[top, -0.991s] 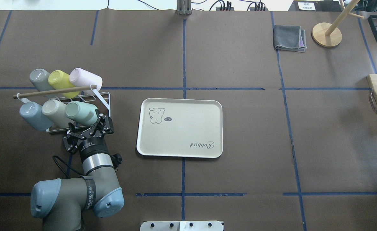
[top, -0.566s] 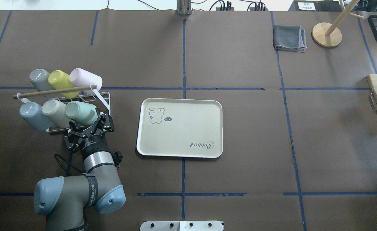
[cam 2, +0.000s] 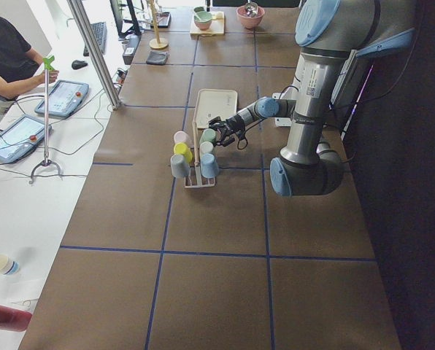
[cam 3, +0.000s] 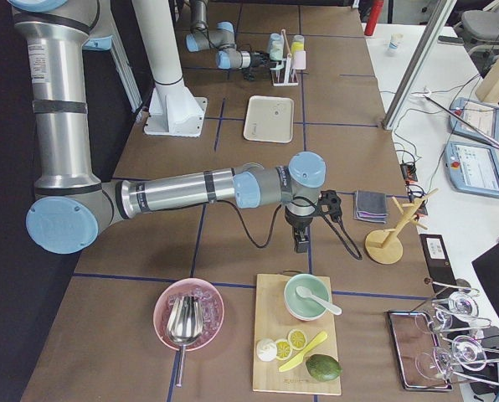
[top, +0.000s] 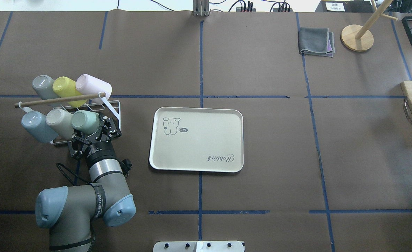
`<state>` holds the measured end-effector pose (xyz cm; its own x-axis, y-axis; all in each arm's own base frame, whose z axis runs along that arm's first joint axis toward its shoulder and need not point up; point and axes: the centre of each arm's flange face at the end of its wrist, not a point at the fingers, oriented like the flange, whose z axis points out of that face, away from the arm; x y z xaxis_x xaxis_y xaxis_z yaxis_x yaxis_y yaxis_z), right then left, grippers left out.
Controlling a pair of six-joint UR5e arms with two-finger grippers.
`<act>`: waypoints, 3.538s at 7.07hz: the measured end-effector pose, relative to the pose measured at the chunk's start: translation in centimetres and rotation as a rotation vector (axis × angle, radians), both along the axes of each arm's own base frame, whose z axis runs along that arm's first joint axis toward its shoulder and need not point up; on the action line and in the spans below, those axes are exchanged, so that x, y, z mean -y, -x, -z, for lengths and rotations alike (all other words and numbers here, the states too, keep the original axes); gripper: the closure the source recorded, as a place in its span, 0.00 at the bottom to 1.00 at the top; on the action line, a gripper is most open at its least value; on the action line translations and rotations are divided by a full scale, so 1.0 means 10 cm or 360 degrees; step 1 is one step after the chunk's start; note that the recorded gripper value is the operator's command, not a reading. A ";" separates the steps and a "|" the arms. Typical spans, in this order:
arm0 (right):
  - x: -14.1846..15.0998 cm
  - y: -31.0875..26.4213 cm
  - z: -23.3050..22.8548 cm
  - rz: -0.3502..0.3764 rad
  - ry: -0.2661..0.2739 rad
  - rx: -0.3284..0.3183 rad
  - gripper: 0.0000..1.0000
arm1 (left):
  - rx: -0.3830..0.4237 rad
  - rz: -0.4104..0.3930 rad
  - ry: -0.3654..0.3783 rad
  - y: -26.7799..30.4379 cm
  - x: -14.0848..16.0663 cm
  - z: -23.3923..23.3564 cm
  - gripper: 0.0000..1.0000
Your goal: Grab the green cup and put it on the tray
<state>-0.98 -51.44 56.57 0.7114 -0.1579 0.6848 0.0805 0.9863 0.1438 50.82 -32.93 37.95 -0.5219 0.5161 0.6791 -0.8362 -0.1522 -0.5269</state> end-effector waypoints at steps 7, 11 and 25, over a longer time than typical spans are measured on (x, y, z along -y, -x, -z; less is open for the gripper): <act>-0.03 0.01 0.01 0.0003 0.0007 0.0027 0.00 | 0.0019 -0.0006 0.0005 0.00 0.01 0.00 0.72; -0.02 0.01 0.01 0.0002 0.0008 0.0029 0.00 | 0.0070 -0.0036 -0.0011 0.07 0.04 0.10 0.72; 0.00 0.02 0.06 -0.0032 0.0032 0.0039 0.00 | -0.0240 -0.0036 -0.0120 1.32 -0.13 1.07 0.73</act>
